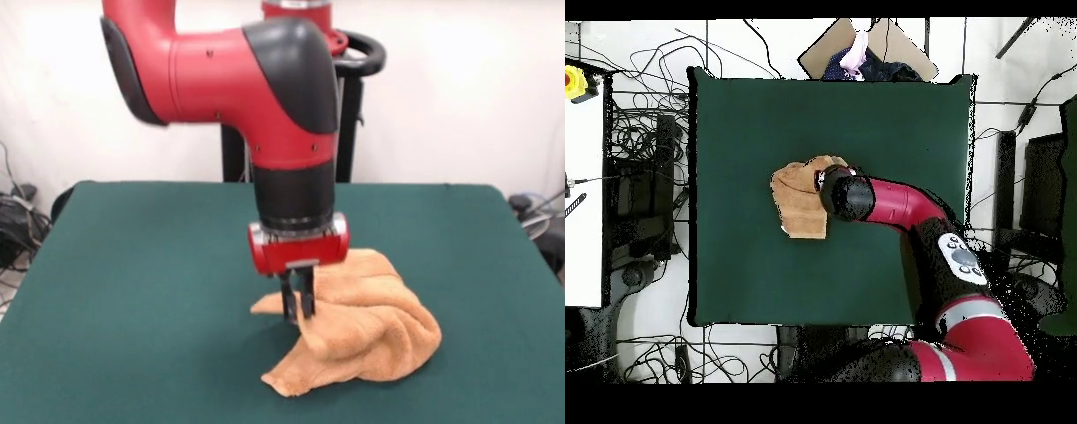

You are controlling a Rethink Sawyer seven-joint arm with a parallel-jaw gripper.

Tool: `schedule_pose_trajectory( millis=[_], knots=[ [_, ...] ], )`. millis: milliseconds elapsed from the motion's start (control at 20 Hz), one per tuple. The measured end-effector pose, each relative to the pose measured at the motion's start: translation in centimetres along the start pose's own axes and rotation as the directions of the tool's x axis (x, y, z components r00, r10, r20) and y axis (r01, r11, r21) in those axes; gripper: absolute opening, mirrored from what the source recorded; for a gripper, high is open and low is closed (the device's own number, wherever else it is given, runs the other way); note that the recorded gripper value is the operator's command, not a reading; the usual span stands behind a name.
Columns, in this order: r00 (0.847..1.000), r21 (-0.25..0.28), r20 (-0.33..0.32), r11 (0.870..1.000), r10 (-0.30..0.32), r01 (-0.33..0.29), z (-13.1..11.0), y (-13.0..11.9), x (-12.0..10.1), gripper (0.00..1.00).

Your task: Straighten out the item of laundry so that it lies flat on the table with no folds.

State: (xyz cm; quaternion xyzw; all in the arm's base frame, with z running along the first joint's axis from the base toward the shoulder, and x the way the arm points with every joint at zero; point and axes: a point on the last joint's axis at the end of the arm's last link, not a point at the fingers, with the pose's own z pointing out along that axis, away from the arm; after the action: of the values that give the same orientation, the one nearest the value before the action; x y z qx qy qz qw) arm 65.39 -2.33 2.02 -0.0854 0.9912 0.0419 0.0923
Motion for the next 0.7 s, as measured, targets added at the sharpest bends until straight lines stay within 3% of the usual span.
schedule_pose_trajectory(
  millis=[400, 700],
  knots=[
    [0.996, 0.024, -0.092, 1.000, 0.017, -0.015, -6.6, -0.3, -0.5, 0.00],
    [0.994, 0.051, -0.107, 0.998, 0.028, -0.023, -10.2, -0.8, -1.2, 0.00]
  ],
)
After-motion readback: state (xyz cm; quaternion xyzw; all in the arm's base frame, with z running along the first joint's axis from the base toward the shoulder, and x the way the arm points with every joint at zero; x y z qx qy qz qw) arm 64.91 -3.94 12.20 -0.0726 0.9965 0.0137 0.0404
